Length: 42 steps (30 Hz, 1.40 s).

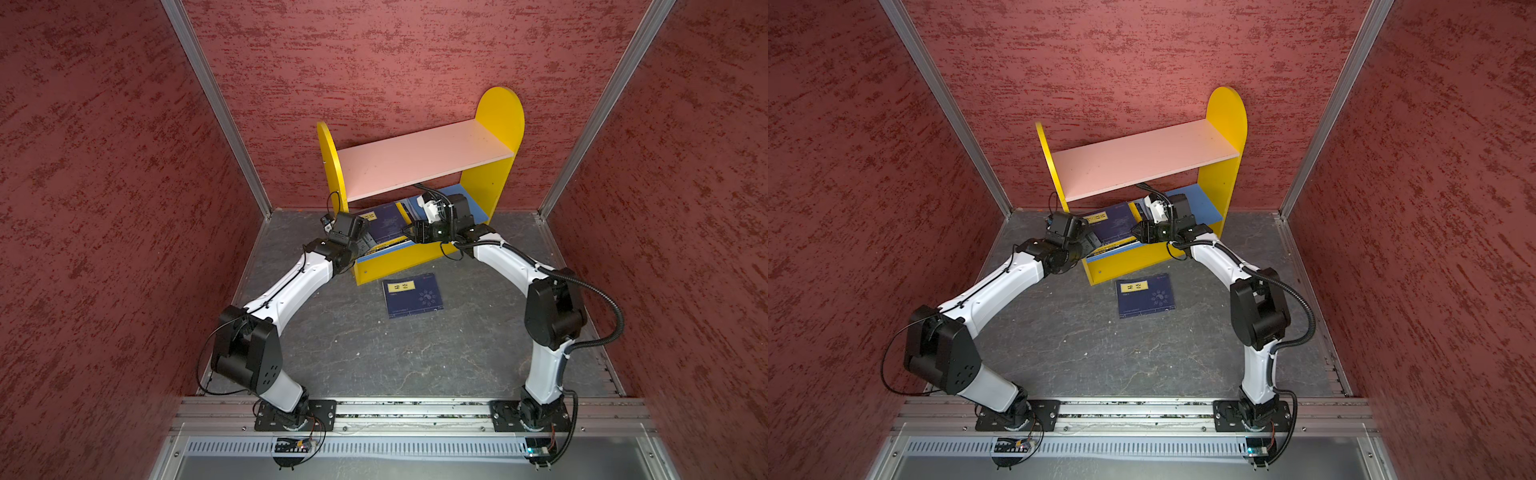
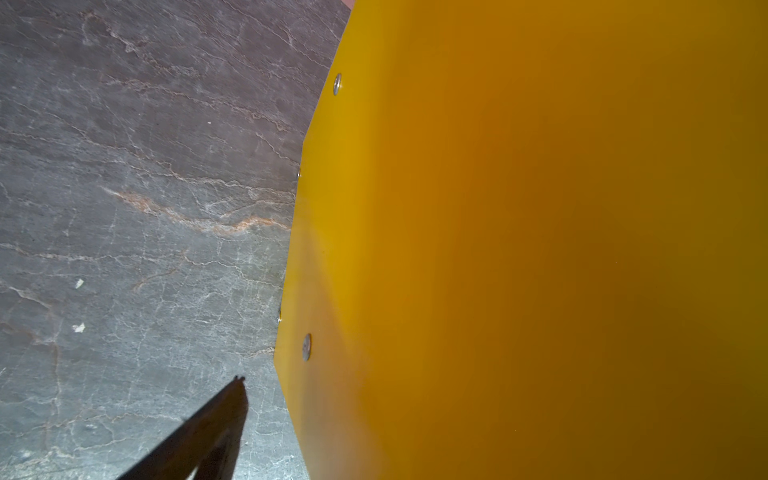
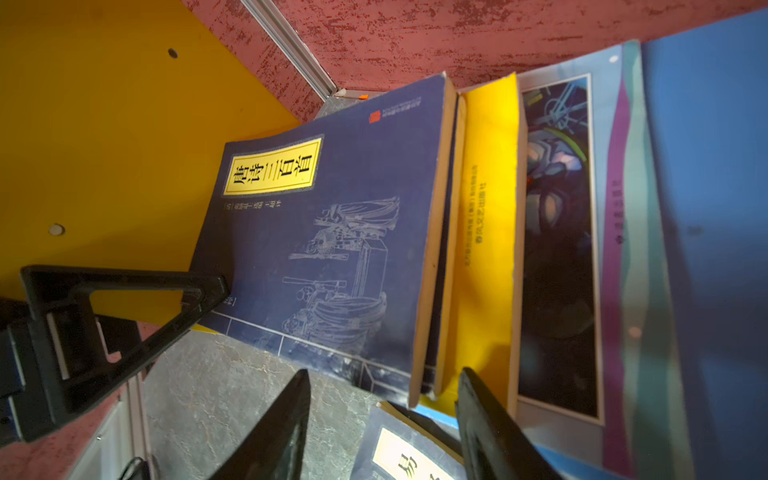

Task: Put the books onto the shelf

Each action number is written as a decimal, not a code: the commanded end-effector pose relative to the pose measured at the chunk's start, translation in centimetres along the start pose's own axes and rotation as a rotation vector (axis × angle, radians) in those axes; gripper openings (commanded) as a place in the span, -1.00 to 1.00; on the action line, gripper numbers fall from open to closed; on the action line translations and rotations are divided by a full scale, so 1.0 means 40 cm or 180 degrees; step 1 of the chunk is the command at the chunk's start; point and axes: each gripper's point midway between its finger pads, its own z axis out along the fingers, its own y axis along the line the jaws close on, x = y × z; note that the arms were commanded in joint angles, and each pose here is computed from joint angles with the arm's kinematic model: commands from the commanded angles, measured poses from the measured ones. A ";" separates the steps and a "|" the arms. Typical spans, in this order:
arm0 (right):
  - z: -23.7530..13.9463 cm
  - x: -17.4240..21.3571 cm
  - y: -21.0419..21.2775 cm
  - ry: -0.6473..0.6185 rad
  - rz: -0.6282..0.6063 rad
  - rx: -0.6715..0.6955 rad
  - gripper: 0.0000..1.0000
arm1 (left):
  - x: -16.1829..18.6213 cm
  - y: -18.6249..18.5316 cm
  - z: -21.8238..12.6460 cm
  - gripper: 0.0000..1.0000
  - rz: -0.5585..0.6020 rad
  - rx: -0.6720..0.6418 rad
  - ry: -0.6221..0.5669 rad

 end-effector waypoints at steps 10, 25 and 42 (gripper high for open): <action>-0.018 -0.064 0.086 -0.0179 -0.0769 -0.0047 0.09 | 0.037 0.009 0.004 0.99 0.0072 -0.0056 0.0190; 0.006 -0.032 0.075 -0.0083 -0.1004 0.0109 0.11 | 0.037 0.007 0.006 0.99 0.0037 -0.0064 0.0200; 0.024 -0.040 0.086 -0.0231 -0.1046 0.0303 -0.27 | 0.045 0.012 0.010 0.99 -0.0007 -0.0035 0.0253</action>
